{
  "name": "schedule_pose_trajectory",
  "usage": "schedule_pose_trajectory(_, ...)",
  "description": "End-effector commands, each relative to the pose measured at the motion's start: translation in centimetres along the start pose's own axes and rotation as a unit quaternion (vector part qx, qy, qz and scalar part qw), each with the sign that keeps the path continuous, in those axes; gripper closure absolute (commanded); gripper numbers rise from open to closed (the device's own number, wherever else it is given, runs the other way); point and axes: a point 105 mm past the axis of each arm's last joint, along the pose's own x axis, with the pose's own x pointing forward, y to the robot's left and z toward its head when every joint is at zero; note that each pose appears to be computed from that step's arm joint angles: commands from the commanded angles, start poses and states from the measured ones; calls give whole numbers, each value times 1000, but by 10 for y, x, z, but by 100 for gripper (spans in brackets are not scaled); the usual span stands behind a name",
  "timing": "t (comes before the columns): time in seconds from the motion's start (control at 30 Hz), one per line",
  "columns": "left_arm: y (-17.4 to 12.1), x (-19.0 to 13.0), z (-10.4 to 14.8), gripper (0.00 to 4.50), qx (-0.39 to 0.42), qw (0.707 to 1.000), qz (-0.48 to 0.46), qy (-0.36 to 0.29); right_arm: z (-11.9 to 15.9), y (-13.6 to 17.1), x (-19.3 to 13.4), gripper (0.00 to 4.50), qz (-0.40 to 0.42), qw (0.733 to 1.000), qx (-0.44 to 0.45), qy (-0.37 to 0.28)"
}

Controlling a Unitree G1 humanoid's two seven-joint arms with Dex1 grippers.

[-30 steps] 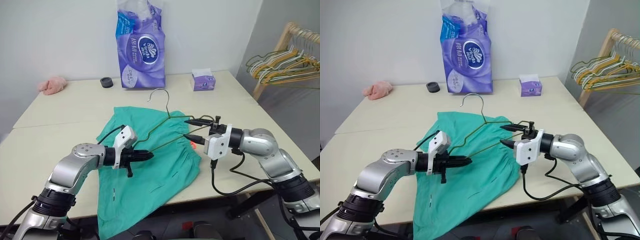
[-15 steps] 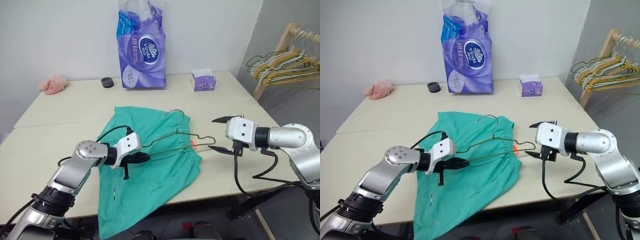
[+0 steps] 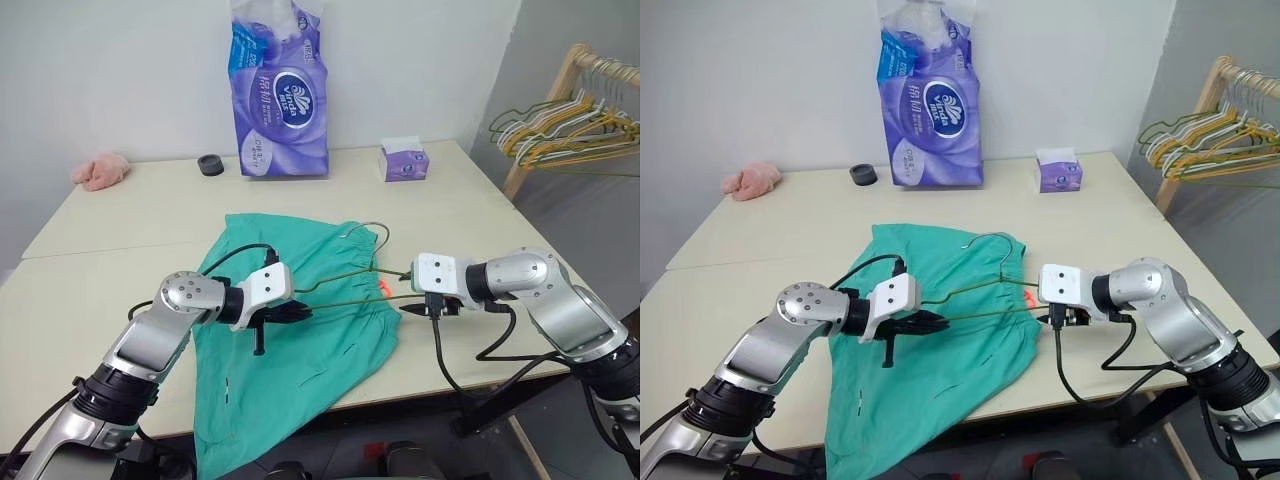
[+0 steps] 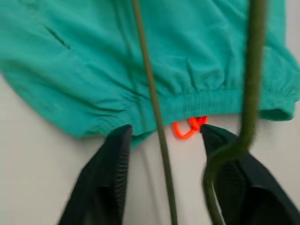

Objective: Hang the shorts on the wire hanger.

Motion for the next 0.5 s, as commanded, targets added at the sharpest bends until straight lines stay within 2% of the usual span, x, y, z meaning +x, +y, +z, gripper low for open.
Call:
schedule_pose_trajectory(0.03, 1, -3, 8, 450, 23, 1000, 5, -5, 6, -1, -5, 349, 7, 1000, -16, 0)
schedule_pose_trajectory(0.13, 0, -1, 8, 450, 28, 1000, 1, -7, 3, 6, -6, 449, 27, 1000, -11, 2)
schedule_pose_trajectory(0.3, -1, 1, 9, 450, 33, 999, 3, -15, -1, 10, -9, 449, 40, 999, -17, 11)
schedule_pose_trajectory(0.5, 8, 0, 21, 287, 10, 996, 38, -78, -8, 13, -17, 450, 41, 999, -14, 21)
